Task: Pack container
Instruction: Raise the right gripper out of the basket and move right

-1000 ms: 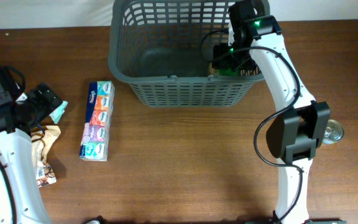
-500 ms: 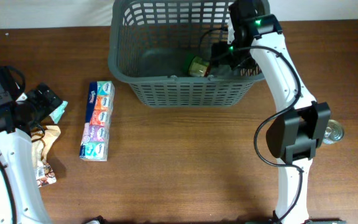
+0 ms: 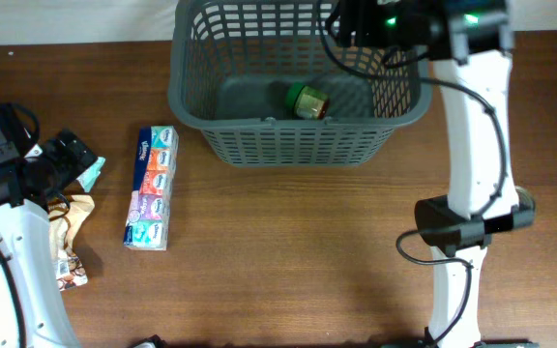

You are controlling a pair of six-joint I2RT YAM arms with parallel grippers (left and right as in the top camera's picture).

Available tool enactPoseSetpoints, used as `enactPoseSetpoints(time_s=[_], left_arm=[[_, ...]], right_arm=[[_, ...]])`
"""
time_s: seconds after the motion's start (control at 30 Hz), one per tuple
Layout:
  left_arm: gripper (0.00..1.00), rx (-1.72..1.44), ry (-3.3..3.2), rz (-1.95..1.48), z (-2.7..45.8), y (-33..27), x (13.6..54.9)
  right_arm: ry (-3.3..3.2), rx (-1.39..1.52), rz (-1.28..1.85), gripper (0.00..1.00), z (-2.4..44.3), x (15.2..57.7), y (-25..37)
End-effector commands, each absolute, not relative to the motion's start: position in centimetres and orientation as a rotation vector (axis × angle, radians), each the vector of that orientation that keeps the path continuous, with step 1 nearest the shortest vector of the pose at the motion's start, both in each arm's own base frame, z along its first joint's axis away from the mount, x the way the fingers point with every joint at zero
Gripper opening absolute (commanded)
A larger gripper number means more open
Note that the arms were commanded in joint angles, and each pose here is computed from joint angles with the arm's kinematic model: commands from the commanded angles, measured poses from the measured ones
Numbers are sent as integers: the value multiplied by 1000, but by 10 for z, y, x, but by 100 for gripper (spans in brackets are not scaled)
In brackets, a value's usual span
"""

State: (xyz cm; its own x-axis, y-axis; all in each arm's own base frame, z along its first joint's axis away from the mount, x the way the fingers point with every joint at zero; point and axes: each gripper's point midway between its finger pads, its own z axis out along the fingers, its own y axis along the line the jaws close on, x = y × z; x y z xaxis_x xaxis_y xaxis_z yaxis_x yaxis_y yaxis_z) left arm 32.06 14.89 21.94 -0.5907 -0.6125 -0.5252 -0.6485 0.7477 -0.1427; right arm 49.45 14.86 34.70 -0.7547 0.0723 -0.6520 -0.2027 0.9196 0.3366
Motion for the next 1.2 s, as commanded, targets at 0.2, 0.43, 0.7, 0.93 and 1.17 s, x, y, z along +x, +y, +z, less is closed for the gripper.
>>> enactPoseSetpoints(time_s=[0.2, 0.43, 0.7, 0.93, 1.17], left_arm=[[100, -941, 2377, 101, 224, 152, 321], [100, -941, 2377, 101, 224, 152, 321], [100, -941, 2377, 101, 224, 152, 321], [100, -941, 2377, 101, 224, 152, 321], [100, -941, 2377, 101, 224, 152, 321]], right_arm=[[2247, 124, 413, 99, 421, 439, 47], [2171, 59, 364, 99, 453, 403, -6], [2109, 453, -13, 99, 473, 354, -94], [2372, 772, -188, 99, 394, 311, -134], [2654, 706, -205, 99, 324, 299, -130]])
